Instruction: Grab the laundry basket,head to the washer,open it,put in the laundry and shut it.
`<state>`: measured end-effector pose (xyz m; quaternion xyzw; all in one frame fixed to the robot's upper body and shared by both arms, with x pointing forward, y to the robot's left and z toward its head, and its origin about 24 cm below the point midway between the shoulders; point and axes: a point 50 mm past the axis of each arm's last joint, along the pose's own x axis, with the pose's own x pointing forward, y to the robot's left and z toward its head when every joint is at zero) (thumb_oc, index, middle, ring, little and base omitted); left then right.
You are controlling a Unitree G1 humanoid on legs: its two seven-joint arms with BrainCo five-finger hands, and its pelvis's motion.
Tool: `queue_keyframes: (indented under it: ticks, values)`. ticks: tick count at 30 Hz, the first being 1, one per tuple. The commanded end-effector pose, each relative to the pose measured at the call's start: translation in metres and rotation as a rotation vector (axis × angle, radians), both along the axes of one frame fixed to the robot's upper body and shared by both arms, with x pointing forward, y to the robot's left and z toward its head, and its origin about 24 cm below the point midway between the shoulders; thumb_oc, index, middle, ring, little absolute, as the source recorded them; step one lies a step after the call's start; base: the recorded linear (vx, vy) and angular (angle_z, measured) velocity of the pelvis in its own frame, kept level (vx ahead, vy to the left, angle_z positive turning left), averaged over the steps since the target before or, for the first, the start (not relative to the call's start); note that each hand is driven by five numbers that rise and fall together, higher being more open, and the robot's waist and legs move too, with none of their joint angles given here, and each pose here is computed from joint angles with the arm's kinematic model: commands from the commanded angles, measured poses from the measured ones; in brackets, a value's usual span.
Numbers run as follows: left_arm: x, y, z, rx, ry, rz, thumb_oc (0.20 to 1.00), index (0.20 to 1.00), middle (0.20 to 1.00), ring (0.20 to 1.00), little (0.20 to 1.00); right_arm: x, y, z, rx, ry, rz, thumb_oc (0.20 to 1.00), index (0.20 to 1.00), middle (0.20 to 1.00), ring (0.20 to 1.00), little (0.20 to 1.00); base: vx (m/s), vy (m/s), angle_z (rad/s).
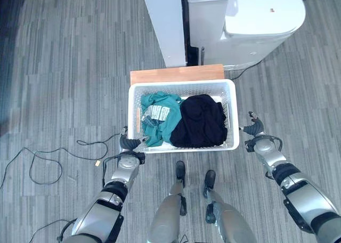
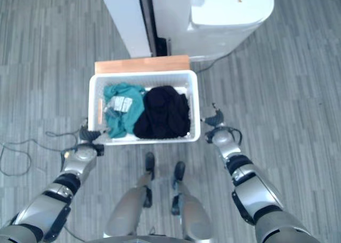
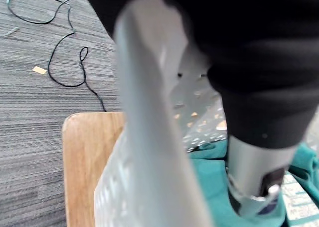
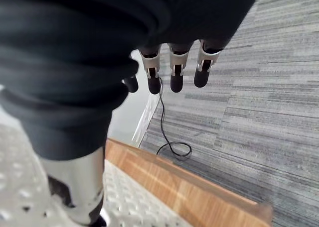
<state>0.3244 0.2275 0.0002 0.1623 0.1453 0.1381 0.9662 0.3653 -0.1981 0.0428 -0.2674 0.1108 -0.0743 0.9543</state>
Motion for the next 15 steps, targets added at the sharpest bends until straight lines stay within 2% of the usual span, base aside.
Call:
queue_keyframes:
  ticks: [1, 9, 15]
  values:
    - [0.017, -0.02, 0.009, 0.02, 0.015, -0.087, 0.2, 0.2, 0.2, 0.2, 0.2, 0.006, 0.018, 0.01, 0.059, -0.048, 0.042, 0.2, 0.2, 0.2, 0.2, 0.2, 0.0, 0.0, 0.0]
    - [0.011, -0.026, 0.01, -0.009, -0.04, -0.123, 0.2, 0.2, 0.2, 0.2, 0.2, 0.001, 0.027, 0.014, 0.106, -0.111, 0.094, 0.2, 0.2, 0.2, 0.2, 0.2, 0.0, 0.0, 0.0]
    - [-0.001, -0.023, 0.01, -0.036, -0.091, -0.121, 0.2, 0.2, 0.2, 0.2, 0.2, -0.012, 0.02, 0.01, 0.127, -0.15, 0.096, 0.2, 0.2, 0.2, 0.2, 0.2, 0.0, -0.002, -0.02]
